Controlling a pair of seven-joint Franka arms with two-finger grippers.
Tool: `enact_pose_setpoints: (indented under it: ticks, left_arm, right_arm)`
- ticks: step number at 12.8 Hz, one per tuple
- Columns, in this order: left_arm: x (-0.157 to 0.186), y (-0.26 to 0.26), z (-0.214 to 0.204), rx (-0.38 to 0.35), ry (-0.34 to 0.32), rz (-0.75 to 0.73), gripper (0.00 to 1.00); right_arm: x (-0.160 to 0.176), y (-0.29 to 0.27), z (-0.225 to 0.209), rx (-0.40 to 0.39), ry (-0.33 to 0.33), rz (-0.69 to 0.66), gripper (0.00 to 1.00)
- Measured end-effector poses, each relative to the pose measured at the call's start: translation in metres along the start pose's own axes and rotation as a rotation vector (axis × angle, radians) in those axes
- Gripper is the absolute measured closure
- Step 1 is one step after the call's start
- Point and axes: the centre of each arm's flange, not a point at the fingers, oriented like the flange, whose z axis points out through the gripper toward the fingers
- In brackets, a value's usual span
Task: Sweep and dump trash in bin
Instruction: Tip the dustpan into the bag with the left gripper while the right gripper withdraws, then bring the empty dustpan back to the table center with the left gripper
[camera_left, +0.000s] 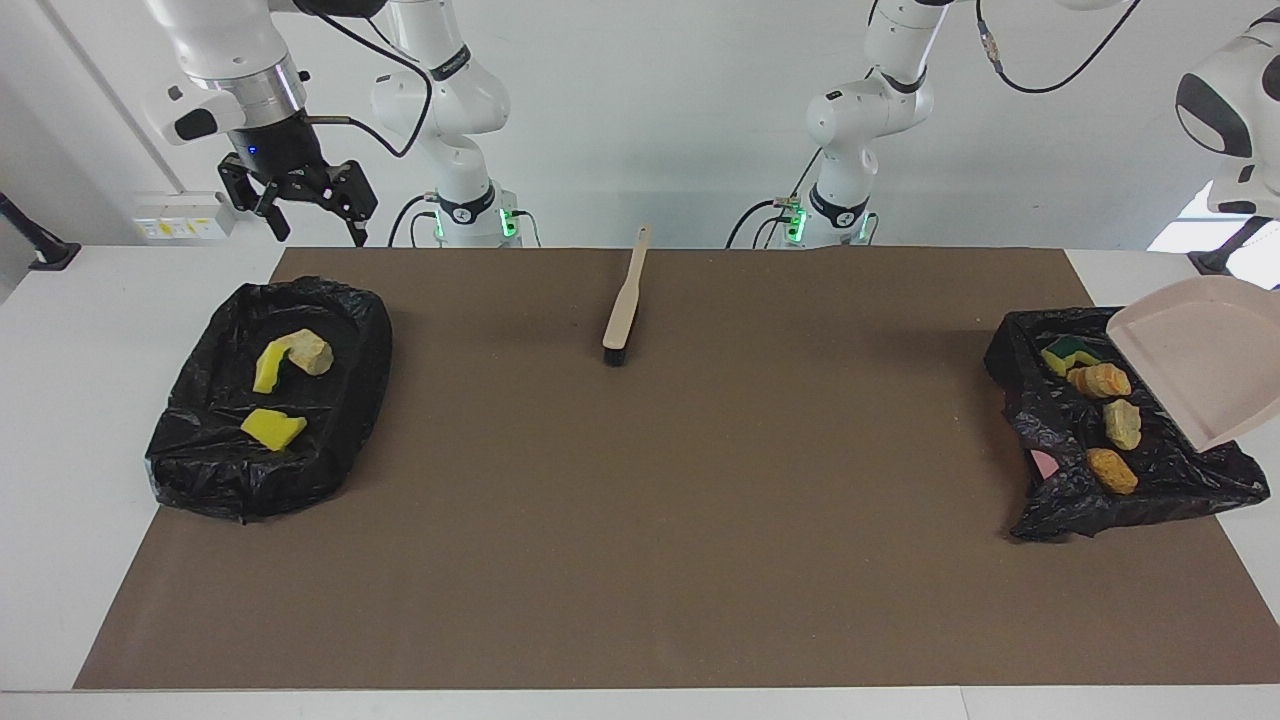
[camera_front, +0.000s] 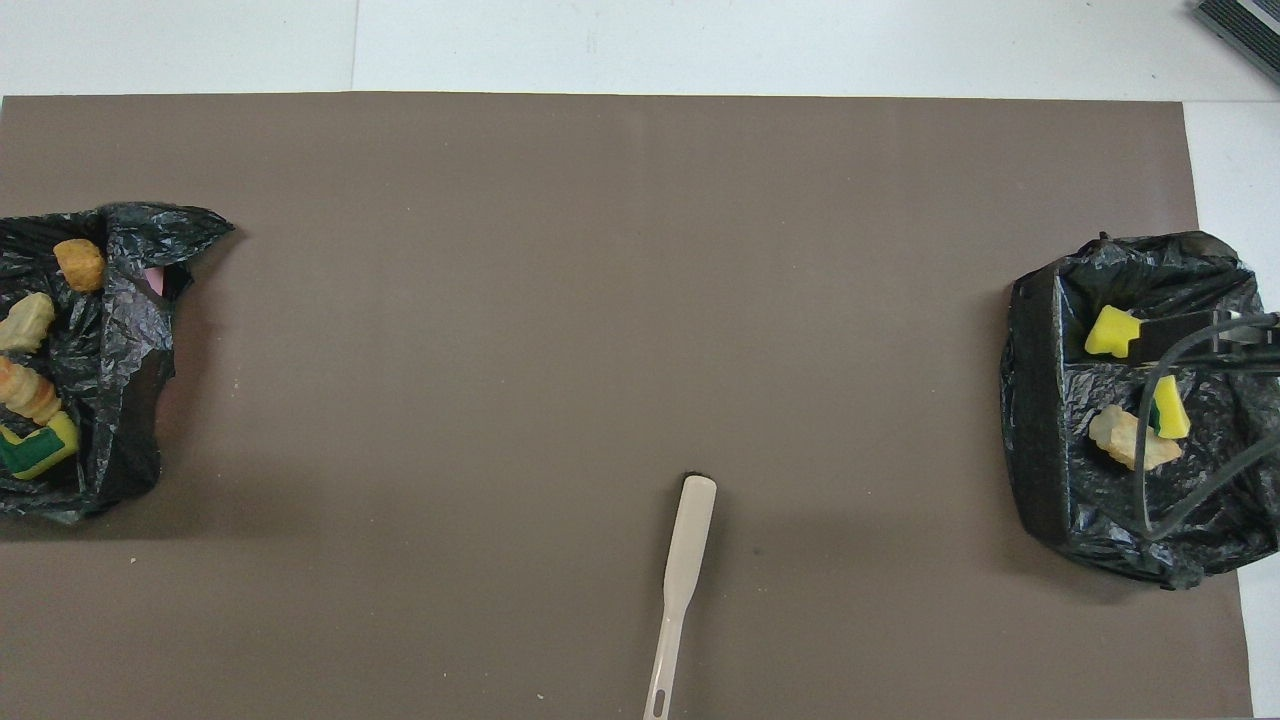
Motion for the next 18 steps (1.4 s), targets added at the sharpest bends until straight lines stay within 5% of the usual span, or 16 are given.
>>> enact_pose_setpoints:
  ticks: [4,6,11,18]
  left_arm:
    - [0.020,0.003,0.000,-0.049,0.272,-0.196,0.67]
    - [0.040,0.004,-0.006,-0.116,0.347,-0.351,0.67]
    - [0.156,-0.001,-0.051,-0.315,0.442,-0.745,0.67]
    - [0.333,0.020,-0.122,-0.523,0.464,-1.123,0.67]
  right_arm:
    - [0.000,0.000,0.000,0.000,0.000,0.000,0.00]
    - [0.000,0.000,0.000,0.000,0.000,0.000,0.00]
    - [0.000,0.000,0.000,0.000,0.000,0.000,0.00]
    - [0.000,0.000,0.000,0.000,0.000,0.000,0.00]
